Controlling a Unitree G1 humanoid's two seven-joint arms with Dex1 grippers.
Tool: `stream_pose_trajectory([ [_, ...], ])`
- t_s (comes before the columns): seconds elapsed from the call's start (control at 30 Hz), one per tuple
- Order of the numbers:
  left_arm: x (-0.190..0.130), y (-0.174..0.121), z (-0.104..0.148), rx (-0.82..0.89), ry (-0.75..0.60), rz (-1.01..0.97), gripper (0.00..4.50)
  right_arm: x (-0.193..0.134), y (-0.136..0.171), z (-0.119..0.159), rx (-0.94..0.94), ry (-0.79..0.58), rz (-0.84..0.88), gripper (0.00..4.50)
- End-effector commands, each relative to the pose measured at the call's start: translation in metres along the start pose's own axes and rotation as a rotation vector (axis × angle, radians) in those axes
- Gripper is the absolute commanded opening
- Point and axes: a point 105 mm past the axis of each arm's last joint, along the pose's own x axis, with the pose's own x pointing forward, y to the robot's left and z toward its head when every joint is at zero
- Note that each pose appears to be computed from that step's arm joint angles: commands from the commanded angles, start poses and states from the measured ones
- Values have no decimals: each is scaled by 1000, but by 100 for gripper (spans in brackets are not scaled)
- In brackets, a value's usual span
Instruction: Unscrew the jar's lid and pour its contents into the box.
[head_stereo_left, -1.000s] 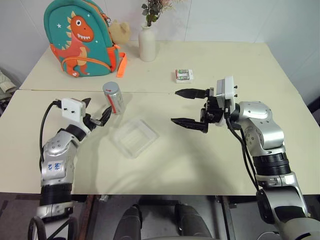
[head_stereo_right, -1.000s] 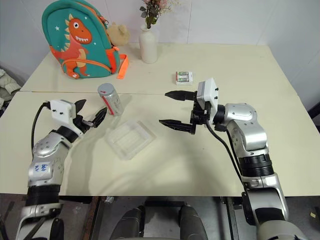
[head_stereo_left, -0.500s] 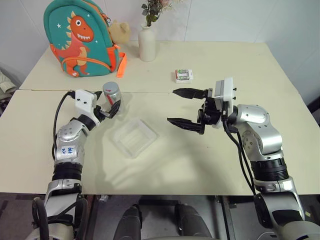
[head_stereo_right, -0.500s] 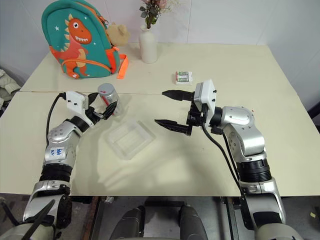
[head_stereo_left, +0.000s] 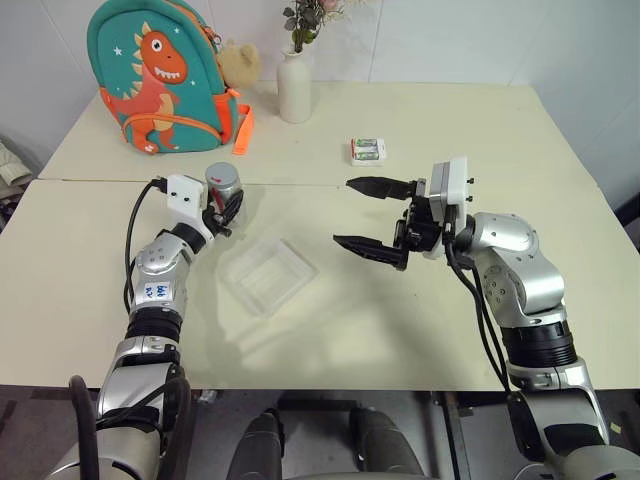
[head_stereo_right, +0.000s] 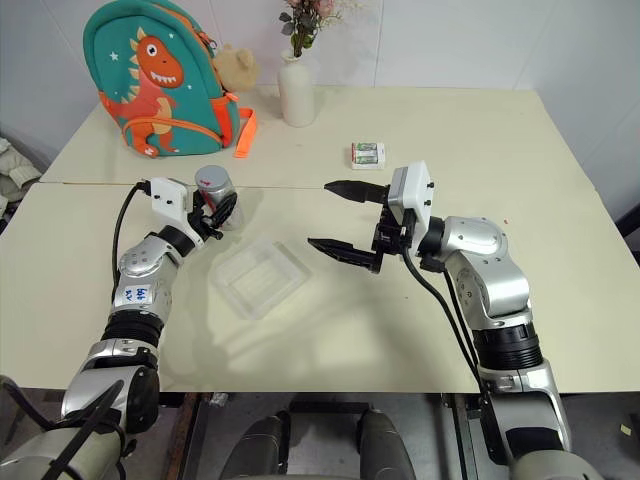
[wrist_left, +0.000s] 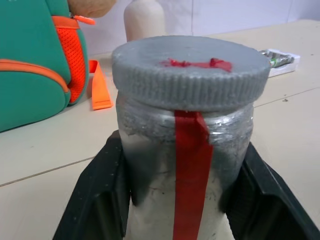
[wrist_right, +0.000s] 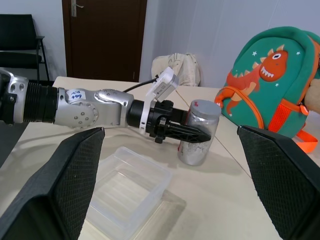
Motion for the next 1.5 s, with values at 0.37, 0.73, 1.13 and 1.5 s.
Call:
stream_pose_trajectory([
  [0.37,-76,-60,95,57,-135,-492,200,29,19,30,60,-35,8,450],
  [0.73,-77,-115,97,-11,-71,-698,200,71,33,31,117,22,18,450],
  [1.13,-73,-127,97,-58,-71,-739,200,80,28,29,126,20,-22,450],
  [1.5,-76,-127,97,-56,-68,-774,200,77,31,36,149,-7,21,256],
])
